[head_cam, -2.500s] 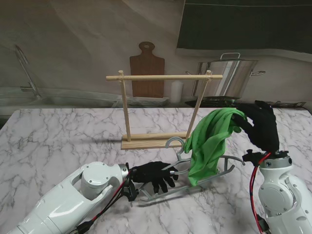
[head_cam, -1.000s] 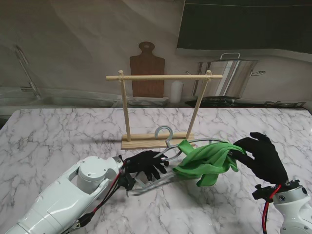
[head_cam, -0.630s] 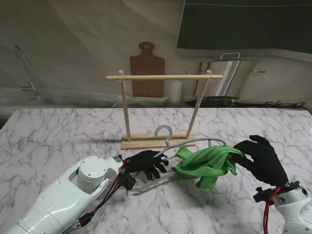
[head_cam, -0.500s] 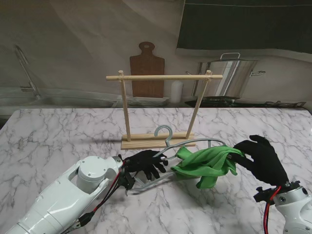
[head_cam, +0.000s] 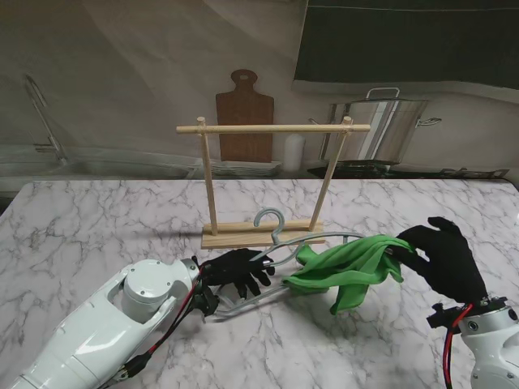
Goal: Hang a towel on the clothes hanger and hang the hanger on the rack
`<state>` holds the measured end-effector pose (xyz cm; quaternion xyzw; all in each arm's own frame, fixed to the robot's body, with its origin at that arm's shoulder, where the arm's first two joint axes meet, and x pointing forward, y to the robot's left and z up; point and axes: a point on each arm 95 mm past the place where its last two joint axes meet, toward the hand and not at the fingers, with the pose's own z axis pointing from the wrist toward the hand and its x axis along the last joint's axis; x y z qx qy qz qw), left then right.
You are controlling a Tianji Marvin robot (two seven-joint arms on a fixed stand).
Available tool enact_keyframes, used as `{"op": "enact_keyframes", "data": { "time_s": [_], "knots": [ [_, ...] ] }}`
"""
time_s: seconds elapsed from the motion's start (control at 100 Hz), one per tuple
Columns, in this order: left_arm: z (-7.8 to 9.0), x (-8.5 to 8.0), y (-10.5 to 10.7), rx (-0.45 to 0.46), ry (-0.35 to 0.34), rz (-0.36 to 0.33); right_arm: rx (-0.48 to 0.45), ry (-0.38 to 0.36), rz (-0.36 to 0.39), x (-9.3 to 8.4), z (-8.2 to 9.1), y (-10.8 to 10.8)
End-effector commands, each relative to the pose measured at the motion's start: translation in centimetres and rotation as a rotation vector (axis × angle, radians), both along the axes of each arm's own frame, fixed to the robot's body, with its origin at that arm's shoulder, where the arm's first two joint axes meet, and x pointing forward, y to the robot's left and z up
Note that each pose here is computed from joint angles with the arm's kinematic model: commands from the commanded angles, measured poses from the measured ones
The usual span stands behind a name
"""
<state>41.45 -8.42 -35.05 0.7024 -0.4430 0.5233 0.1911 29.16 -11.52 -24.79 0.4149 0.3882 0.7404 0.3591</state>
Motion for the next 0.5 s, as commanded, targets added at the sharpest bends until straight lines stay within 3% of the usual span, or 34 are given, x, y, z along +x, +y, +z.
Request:
{"op": "enact_keyframes", "data": {
  "time_s": [0.0,0.23,0.49],
  "knots": [
    [0.1,-0.1,0.0,-0.004,0.003,-0.013,-0.019,-0.011,-0.045,0.4,-0.1,-0.7],
    [-0.2,-0.2,-0.4,-0.006,0.015,-0.029,-0.039,-0.027,-0.073,1.7,0.0,-0.4],
    [-0.3,-0.3,-2.1,-0.027,0.026,-0.06,-0.069,0.003,-0.045,3.9,0.0,2.8]
  ]
}}
